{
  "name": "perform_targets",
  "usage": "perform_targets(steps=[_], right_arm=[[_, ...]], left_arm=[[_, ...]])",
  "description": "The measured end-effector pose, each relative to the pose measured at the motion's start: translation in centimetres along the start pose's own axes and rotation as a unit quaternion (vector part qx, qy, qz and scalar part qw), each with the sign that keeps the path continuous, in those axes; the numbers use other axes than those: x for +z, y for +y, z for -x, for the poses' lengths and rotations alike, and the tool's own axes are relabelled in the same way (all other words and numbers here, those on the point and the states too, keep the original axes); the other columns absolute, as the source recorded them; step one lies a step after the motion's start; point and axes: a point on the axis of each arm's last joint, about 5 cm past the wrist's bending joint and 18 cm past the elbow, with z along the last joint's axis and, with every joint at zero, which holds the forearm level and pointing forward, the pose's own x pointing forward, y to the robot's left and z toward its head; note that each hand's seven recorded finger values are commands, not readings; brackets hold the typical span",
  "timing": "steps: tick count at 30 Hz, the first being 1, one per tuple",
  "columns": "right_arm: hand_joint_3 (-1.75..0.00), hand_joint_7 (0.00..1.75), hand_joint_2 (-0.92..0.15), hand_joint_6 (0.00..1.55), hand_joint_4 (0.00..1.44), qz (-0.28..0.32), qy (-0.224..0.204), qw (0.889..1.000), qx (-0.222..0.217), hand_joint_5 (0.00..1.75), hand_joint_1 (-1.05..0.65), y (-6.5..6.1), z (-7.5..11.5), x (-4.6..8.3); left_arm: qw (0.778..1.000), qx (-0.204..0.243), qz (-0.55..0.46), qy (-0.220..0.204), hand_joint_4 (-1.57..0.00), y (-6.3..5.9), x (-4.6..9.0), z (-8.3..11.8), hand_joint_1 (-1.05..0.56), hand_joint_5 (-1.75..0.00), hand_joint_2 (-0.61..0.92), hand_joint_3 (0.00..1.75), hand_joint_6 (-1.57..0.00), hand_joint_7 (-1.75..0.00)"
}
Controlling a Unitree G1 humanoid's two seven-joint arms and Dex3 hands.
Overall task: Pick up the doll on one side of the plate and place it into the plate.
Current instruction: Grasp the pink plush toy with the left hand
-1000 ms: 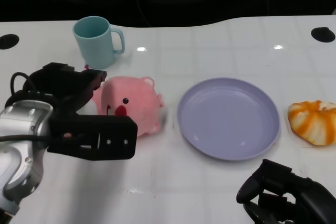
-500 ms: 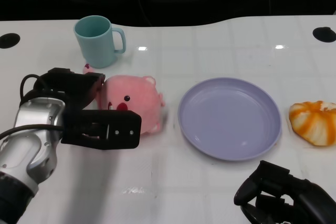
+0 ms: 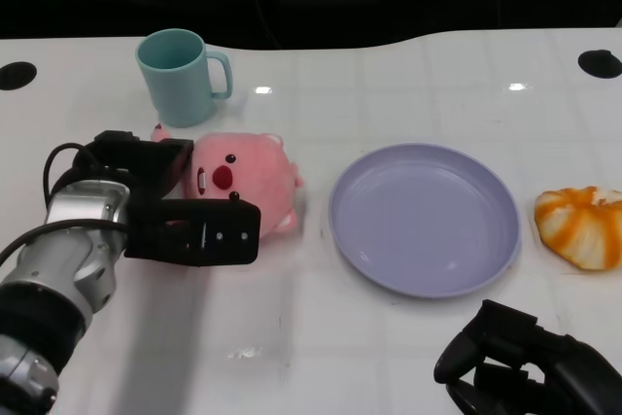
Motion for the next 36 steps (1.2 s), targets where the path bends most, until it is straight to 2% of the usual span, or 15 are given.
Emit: perform_targets(steps=[7,10,12,14,16,18,20,24,26,29,30,31,32,34,36], right_arm=[[-0.51,1.67,-0.92,0.46,0.65,0.000,0.000,1.000,0.000,1.75,-0.28,0.0,0.2,0.0],[-0.50,1.67,-0.92,0.45,0.65,0.000,0.002,1.000,-0.001,1.75,-0.29,-0.1,0.2,0.0],[-0.50,1.66,-0.92,0.45,0.65,0.000,0.002,1.000,-0.001,1.75,-0.29,-0.1,0.3,0.0],[-0.50,1.66,-0.92,0.46,0.65,0.000,0.002,1.000,-0.001,1.75,-0.29,-0.1,0.3,0.0],[-0.50,1.66,-0.92,0.46,0.65,0.000,0.002,1.000,-0.001,1.75,-0.29,-0.1,0.3,0.0],[-0.49,1.66,-0.92,0.46,0.65,0.000,0.002,1.000,-0.002,1.75,-0.29,-0.1,0.3,0.0],[-0.49,1.65,-0.92,0.46,0.66,0.000,0.002,1.000,-0.002,1.75,-0.30,-0.1,0.3,0.0],[-0.50,1.65,-0.92,0.47,0.65,0.000,0.002,1.000,0.000,1.75,-0.29,-0.2,0.2,0.0],[-0.50,1.64,-0.92,0.47,0.66,-0.001,0.002,1.000,0.001,1.75,-0.29,-0.2,0.2,0.0],[-0.50,1.64,-0.92,0.47,0.66,-0.001,0.002,1.000,0.002,1.75,-0.29,-0.2,0.2,0.0],[-0.50,1.64,-0.92,0.47,0.66,-0.001,0.002,1.000,0.002,1.75,-0.29,-0.2,0.2,0.0],[-0.49,1.64,-0.92,0.47,0.66,0.000,0.001,1.000,0.002,1.75,-0.29,-0.2,0.2,0.0],[-0.49,1.64,-0.92,0.47,0.66,0.000,0.001,1.000,0.002,1.75,-0.29,-0.2,0.2,0.0],[-0.49,1.64,-0.92,0.47,0.66,0.000,0.001,1.000,0.002,1.75,-0.30,-0.2,0.2,0.0],[-0.49,1.64,-0.92,0.47,0.66,0.000,0.000,1.000,0.002,1.75,-0.30,-0.2,0.2,0.0]], left_arm=[[1.000,-0.019,0.016,0.004,-0.13,-0.7,-0.3,-0.8,-0.66,-0.22,0.90,0.00,-0.23,-0.02],[1.000,-0.015,0.023,0.006,-0.24,-1.1,-0.3,-1.0,-0.55,-0.17,0.90,0.00,-0.30,-0.02],[0.999,0.001,0.041,0.005,-0.56,-1.6,-0.2,-1.0,-0.36,-0.20,0.91,0.00,-0.48,-0.04],[0.998,0.023,0.060,0.003,-0.73,-2.0,-0.3,-1.0,-0.25,-0.24,0.91,0.00,-0.58,-0.06],[0.997,0.042,0.070,0.002,-0.80,-2.4,-0.3,-1.0,-0.18,-0.85,0.92,0.02,-0.86,-0.05],[0.996,0.061,0.068,0.002,-0.79,-2.8,-0.2,-1.0,-0.20,-1.27,0.92,0.02,-1.06,-0.05],[0.995,0.072,0.064,0.000,-0.75,-3.2,-0.1,-1.0,-0.30,-1.52,0.87,0.00,-1.20,-0.06],[0.994,0.088,0.061,0.003,-0.74,-3.7,-0.1,-1.0,-0.31,-1.59,0.88,0.04,-1.21,-0.03],[0.994,0.093,0.056,0.005,-0.70,-3.9,0.0,-1.0,-0.31,-1.54,0.91,0.18,-1.12,-0.01],[0.994,0.096,0.051,0.006,-0.68,-4.0,0.0,-0.9,-0.31,-1.58,0.92,0.32,-1.12,-0.03],[0.994,0.096,0.051,0.006,-0.69,-4.1,0.0,-0.9,-0.29,-1.68,0.92,0.33,-1.04,-0.40],[0.994,0.099,0.052,0.006,-0.71,-4.1,0.0,-0.9,-0.29,-1.71,0.92,0.33,-0.82,-0.93],[0.993,0.102,0.055,0.005,-0.71,-4.2,0.0,-0.9,-0.26,-1.73,0.92,0.31,-0.67,-1.25],[0.992,0.108,0.064,0.004,-0.72,-4.3,0.0,-0.9,-0.25,-1.74,0.92,0.30,-0.59,-1.51],[0.991,0.112,0.069,0.001,-0.73,-4.3,-0.1,-0.8,-0.26,-1.75,0.92,0.33,-0.55,-1.57]])
